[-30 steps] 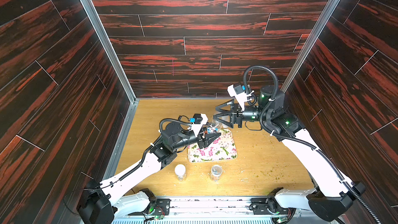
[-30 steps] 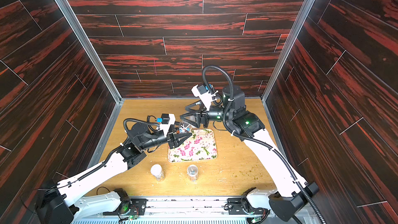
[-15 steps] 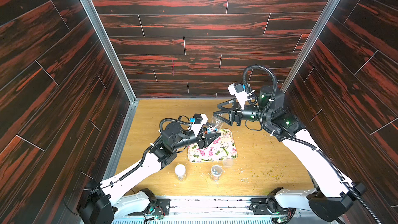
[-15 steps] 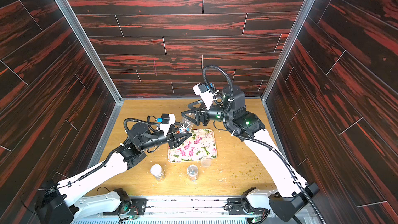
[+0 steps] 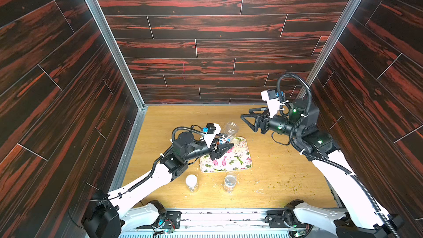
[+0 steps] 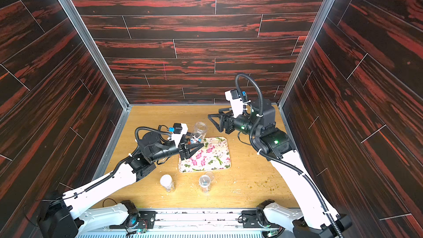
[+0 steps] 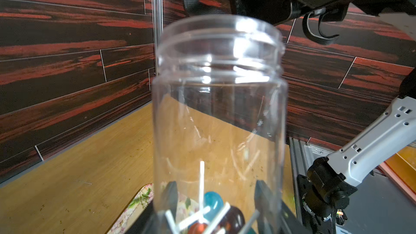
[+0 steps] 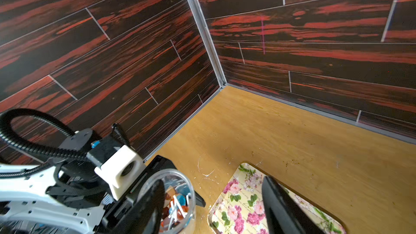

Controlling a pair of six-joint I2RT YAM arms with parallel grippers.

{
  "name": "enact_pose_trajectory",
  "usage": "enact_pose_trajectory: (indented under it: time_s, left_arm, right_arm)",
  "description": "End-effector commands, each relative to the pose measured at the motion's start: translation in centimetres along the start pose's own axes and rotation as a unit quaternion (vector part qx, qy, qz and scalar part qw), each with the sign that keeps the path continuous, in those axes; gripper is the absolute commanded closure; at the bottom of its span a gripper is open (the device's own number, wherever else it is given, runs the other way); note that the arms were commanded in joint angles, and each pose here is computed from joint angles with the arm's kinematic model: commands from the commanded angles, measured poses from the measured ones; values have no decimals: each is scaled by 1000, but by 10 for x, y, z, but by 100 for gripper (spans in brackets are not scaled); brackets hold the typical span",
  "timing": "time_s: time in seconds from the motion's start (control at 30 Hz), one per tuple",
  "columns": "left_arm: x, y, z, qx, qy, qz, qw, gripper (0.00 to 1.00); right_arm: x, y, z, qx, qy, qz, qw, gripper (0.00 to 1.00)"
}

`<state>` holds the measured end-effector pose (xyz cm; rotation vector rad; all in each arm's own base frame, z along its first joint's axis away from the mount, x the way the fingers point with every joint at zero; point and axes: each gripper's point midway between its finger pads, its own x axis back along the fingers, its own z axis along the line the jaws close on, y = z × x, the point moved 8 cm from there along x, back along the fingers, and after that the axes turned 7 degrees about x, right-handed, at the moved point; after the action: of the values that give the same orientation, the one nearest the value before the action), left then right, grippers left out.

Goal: Pour the candies out of the jar
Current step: 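Unscrew the lid from the jar, then pour the candies out of the jar onto the tray.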

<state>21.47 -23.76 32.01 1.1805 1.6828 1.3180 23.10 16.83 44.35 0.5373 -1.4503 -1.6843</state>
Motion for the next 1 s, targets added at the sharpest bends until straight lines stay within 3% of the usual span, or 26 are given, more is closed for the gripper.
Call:
enact_pose_trajectory:
  time_s: [0.0, 0.4, 0.7, 0.97]
  left_arm:
    - [9, 12, -6, -15, 3, -23, 1000, 57]
    - [10, 3, -2, -17, 25, 10, 1000, 57]
    - [10, -33, 13, -12, 69, 103, 992, 57]
    - [1, -71, 31, 3, 91, 196, 976, 57]
  right_arm:
    - [11, -7, -8, -26, -44, 0, 999, 29]
    - [33, -41, -20, -62, -104, 19, 992, 28]
    - [45, -68, -26, -79, -141, 31, 986, 26]
    - [53, -80, -27, -81, -149, 35, 985, 26]
